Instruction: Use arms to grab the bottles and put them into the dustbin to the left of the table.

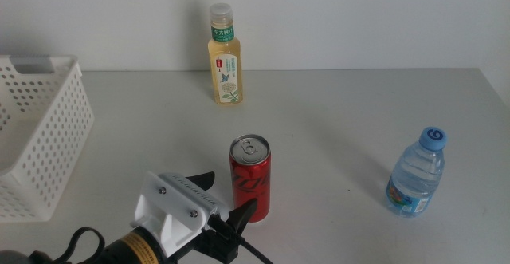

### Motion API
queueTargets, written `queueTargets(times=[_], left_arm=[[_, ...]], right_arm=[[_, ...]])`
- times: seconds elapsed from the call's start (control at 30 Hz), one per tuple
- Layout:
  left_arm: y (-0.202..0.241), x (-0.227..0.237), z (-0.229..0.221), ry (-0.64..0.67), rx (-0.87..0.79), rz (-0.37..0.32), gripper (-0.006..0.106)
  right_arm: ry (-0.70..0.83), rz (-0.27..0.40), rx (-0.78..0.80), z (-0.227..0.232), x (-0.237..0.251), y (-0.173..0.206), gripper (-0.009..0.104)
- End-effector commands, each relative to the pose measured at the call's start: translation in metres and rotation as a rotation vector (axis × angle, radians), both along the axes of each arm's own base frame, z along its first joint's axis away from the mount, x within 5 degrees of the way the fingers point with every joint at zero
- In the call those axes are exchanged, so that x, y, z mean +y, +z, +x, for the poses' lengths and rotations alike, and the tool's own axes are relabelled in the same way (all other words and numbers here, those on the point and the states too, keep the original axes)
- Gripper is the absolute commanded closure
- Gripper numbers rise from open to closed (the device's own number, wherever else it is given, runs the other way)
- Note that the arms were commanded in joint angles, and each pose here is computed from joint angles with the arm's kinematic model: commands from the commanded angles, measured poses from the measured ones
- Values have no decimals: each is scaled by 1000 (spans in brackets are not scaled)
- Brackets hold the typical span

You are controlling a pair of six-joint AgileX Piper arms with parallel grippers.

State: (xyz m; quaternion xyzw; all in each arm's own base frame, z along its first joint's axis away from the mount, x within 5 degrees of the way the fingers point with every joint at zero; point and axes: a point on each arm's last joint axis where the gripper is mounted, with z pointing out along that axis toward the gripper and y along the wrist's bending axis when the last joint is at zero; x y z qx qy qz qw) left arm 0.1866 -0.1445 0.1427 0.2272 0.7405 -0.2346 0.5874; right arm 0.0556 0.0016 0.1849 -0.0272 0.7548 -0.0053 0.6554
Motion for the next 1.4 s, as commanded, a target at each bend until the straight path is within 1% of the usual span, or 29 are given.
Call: queueTargets(times=[0.0, 0.3, 0.5, 0.63, 0.8, 0.9, 1.07, 1.2, 1.37], left_arm=[[22, -8, 9, -4, -138, -134, 7], [21, -26, 27, -41, -148, -144, 7], [24, -39, 42, -55, -115, -100, 7], [28, -44, 49, -55, -125, -100, 7], [21, -49, 56, -55, -116, -94, 7], [17, -51, 56, -64, -129, -103, 7], [16, -52, 56, -77, -173, -138, 7], [7, -52, 58, -66, -153, -124, 7], [6, -52, 58, -67, -188, -145, 7]], right_arm=[[-7, -12, -109, -1, -1, 11, 1], [-7, -12, -109, -1, -1, 11, 1], [-7, -12, -109, -1, -1, 11, 1], [-7, -12, -109, -1, -1, 11, 1], [-7, -12, -109, -1, -1, 11, 1], [-7, -12, -109, -1, -1, 11, 1], [-7, -12, -109, -1, -1, 11, 1], [-7, -12, -109, -1, -1, 11, 1], [-7, -12, -109, -1, -1, 11, 1]])
